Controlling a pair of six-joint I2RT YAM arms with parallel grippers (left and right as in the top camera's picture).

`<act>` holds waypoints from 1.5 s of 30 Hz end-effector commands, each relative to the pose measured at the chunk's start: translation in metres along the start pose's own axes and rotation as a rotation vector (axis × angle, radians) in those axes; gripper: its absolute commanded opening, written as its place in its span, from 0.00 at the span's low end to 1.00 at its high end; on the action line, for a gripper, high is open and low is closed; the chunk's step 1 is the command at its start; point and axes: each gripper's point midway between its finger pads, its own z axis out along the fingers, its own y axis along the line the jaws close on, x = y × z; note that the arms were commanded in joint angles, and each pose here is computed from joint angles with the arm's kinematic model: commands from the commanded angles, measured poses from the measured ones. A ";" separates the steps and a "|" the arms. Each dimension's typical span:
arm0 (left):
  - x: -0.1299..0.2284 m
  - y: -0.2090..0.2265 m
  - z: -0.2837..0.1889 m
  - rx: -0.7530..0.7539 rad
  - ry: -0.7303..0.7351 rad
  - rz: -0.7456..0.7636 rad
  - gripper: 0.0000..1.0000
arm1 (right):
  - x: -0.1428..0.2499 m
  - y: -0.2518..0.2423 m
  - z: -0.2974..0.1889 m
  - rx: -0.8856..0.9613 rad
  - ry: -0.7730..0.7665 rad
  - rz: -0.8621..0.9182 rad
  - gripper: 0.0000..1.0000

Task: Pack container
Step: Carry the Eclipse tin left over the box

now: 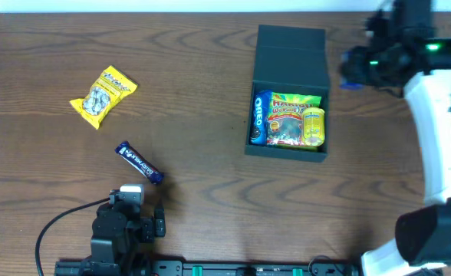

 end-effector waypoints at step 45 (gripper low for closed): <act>0.017 0.003 0.008 -0.017 0.055 0.005 0.95 | 0.089 0.021 0.123 0.013 0.075 0.070 0.02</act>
